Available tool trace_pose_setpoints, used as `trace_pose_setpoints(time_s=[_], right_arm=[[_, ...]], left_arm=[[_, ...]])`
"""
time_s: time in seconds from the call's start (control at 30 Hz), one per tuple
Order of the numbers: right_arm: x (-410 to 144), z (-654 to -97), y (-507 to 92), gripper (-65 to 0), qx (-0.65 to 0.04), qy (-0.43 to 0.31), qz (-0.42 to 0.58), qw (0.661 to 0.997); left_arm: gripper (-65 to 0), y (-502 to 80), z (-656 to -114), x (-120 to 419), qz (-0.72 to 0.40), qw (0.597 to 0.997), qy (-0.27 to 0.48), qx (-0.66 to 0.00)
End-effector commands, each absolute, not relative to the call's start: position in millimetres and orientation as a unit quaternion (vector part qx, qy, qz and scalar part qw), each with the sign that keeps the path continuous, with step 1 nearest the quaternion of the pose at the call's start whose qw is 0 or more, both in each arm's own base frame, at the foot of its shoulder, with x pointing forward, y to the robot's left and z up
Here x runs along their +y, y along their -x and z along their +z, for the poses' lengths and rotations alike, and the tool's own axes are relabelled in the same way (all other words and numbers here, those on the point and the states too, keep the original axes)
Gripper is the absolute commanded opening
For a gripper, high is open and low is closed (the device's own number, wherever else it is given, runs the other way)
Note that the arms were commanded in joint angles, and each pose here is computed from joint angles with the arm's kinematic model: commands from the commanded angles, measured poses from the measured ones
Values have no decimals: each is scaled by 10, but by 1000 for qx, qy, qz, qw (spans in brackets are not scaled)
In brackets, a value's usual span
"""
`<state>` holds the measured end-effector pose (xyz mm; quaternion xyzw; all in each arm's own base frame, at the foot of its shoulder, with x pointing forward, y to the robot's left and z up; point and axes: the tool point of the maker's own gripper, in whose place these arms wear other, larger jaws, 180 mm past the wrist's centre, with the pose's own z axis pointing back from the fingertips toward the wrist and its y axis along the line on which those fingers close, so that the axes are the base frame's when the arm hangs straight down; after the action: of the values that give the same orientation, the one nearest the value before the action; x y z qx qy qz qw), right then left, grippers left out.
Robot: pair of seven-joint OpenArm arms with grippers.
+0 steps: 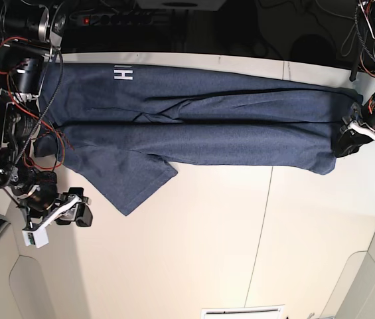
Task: Layout the t-shirt on the table in an organized manner, then fold the t-shirt properly
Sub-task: 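Grasp the sleeve with the right gripper and tuck it onto the shirt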
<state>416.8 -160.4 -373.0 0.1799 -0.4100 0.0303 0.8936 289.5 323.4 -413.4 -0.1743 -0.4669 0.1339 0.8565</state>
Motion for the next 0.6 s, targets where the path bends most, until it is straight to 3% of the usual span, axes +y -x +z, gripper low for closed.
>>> trace_pose_setpoints(time_s=[0.0, 0.17, 0.37, 0.43, 0.53, 0.57], right_arm=[[-1649, -3627, -4351, -333, -426, -177, 27, 887], [-1628, -4278, -4322, -333, -353, -172, 11, 920], [-1447, -4534, -4147, -338, -318, -206, -11, 925], [-1349, -4571, -4082, -415, -301, -222, -13, 927], [-1139, -4559, -3989, -634, -271, -268, -15, 924], [-1095, -4529, -3980, -650, -266, -284, -21, 921]], left_arm=[[-368, -2983, -3964, 3312, 127, 845, 171, -491], [-368, -2984, -3963, 3312, 127, 845, 171, -491], [-368, -3000, -3950, 3305, 129, 842, 174, -494], [-368, -3000, -3950, 3300, 130, 841, 175, -495], [-369, -3000, -3948, 3301, 130, 841, 175, -495], [-369, -2999, -3950, 3300, 130, 841, 175, -495]])
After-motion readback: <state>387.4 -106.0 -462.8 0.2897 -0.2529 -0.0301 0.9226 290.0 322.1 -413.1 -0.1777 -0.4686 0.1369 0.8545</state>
